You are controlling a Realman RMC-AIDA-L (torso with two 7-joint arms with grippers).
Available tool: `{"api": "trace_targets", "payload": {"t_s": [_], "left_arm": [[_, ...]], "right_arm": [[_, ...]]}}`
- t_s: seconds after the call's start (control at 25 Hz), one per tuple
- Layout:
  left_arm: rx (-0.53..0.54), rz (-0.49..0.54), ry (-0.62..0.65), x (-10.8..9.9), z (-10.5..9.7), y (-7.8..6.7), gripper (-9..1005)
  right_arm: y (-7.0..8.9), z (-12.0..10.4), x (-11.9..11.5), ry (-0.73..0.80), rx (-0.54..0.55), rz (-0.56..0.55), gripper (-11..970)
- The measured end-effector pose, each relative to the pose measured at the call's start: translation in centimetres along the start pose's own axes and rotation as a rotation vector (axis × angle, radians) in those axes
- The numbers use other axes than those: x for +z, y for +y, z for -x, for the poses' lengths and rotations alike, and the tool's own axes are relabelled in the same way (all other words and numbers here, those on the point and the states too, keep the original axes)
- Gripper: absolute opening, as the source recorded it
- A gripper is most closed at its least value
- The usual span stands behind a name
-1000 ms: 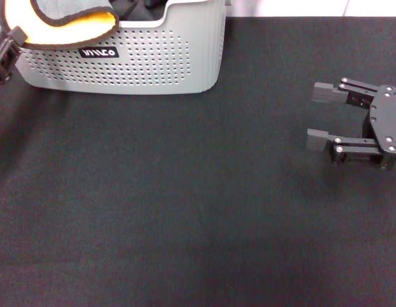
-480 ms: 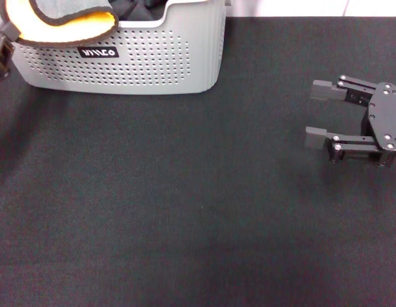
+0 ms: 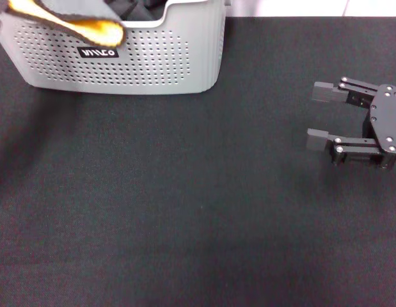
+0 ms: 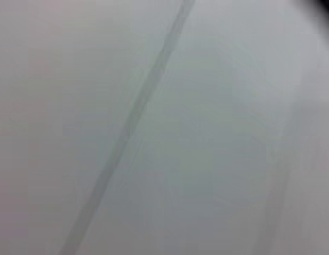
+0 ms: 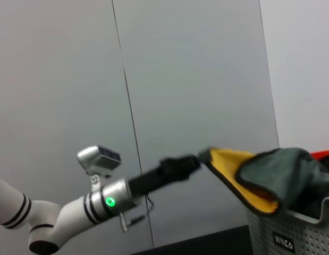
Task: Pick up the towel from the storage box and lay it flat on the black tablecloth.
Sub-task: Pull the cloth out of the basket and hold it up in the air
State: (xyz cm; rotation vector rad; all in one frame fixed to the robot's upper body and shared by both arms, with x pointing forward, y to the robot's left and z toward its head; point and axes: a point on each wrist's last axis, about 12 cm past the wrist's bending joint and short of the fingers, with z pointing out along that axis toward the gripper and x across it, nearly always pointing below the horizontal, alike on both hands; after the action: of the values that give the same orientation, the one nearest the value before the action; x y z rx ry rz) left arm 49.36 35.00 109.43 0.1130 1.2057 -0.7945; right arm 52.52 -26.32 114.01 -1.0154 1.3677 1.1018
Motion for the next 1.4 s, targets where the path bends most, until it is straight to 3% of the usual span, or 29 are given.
{"api": "trace_targets", "payload": {"t_s": [0.12,0.24,0.48,0.64,0.76,1.04,1.2,1.4], "left_arm": [[-0.028,-0.24,-0.104,-0.3,2.2,-2.1,15],[-0.091,-0.395,-0.143,0.2,3.7,-3.1,13],[-0.188,-0.623,-0.06,3.2,4.6,-4.7,10],[-0.228,-0.814,0.024,5.7,5.1,-6.5,10],[-0.243,-0.901,0.044,7.3,5.3,-7.6,10],[-0.314,-0.91,0.039,9.3,4.6,-7.8,10],[-0.335,-0.863,0.014,9.2,4.0,-7.3,10],[-0.328,-0.798,-0.039,8.5,3.6,-6.8,10]], "right_arm": [[0.0,0.0,0.0,0.0,-0.007,0.0,830],[0.0,-0.1,0.0,0.001,-0.006,-0.001,830],[0.1,-0.6,0.0,0.0,-0.013,0.0,830],[0.2,-0.7,0.0,0.0,-0.021,0.0,830],[0.3,-0.8,0.0,-0.004,-0.039,0.007,829],[0.7,-0.4,1.7,0.001,-0.074,0.106,827],[1.3,0.1,3.8,0.011,-0.093,0.229,821],[1.5,0.6,4.1,-0.001,-0.113,0.251,813]]}}
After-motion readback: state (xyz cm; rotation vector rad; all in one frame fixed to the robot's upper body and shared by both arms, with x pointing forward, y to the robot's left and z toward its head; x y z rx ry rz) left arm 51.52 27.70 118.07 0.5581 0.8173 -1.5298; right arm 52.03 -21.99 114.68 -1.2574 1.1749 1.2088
